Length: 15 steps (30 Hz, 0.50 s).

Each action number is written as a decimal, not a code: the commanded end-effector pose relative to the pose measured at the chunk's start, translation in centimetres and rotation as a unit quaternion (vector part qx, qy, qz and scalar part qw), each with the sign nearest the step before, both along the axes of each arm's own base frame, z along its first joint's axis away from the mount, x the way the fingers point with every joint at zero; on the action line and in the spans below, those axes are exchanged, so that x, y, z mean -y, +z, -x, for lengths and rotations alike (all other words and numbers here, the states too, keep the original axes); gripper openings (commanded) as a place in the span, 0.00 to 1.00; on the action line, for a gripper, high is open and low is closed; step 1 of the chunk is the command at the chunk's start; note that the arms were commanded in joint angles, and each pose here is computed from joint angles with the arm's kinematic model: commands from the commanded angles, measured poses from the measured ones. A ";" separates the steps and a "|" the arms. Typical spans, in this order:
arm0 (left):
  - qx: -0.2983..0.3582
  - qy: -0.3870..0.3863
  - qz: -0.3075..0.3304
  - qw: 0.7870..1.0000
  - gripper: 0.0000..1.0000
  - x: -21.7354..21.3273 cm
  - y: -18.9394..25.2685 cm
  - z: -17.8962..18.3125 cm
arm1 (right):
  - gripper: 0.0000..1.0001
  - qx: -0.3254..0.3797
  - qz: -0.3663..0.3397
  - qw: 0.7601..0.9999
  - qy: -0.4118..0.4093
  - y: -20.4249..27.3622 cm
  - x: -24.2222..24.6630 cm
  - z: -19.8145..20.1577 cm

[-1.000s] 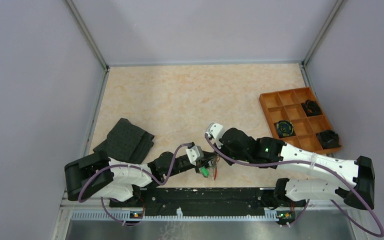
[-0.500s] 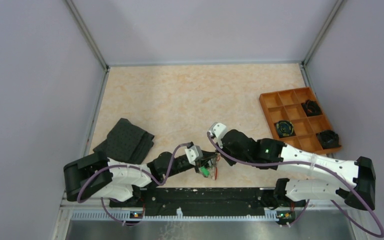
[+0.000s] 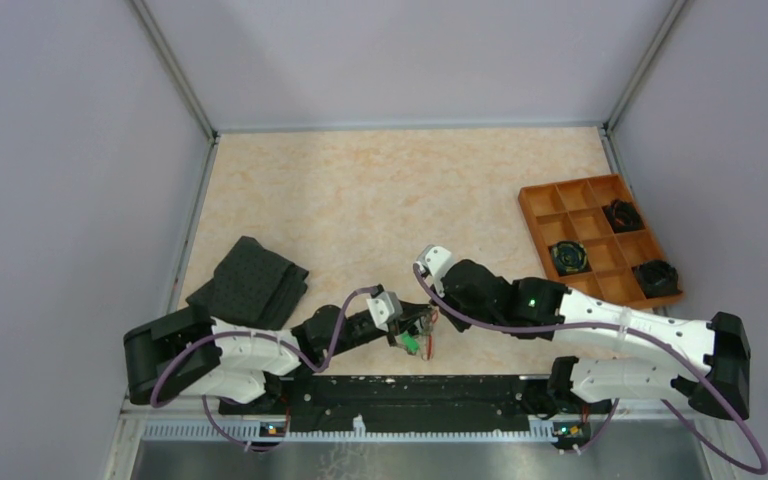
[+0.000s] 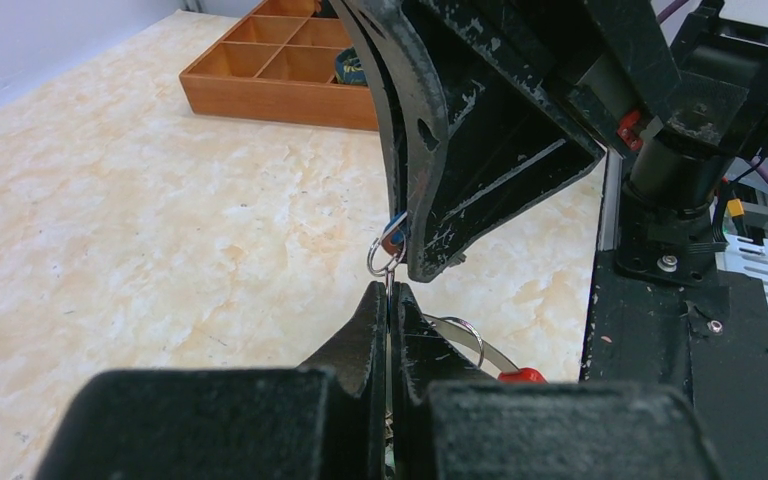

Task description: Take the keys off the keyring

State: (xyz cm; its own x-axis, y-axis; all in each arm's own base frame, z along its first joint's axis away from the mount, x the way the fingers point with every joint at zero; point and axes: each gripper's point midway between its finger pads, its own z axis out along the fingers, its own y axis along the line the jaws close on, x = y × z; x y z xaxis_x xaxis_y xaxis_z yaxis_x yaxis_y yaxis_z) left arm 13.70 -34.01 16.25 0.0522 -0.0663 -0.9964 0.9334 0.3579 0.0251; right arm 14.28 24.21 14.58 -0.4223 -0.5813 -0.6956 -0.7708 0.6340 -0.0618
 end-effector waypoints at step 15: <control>0.010 0.027 0.051 0.998 0.00 -0.9 2.7 -0.6 | 0.00 0.008 0.010 1.000 -0.021 -0.6 0.3 -0.9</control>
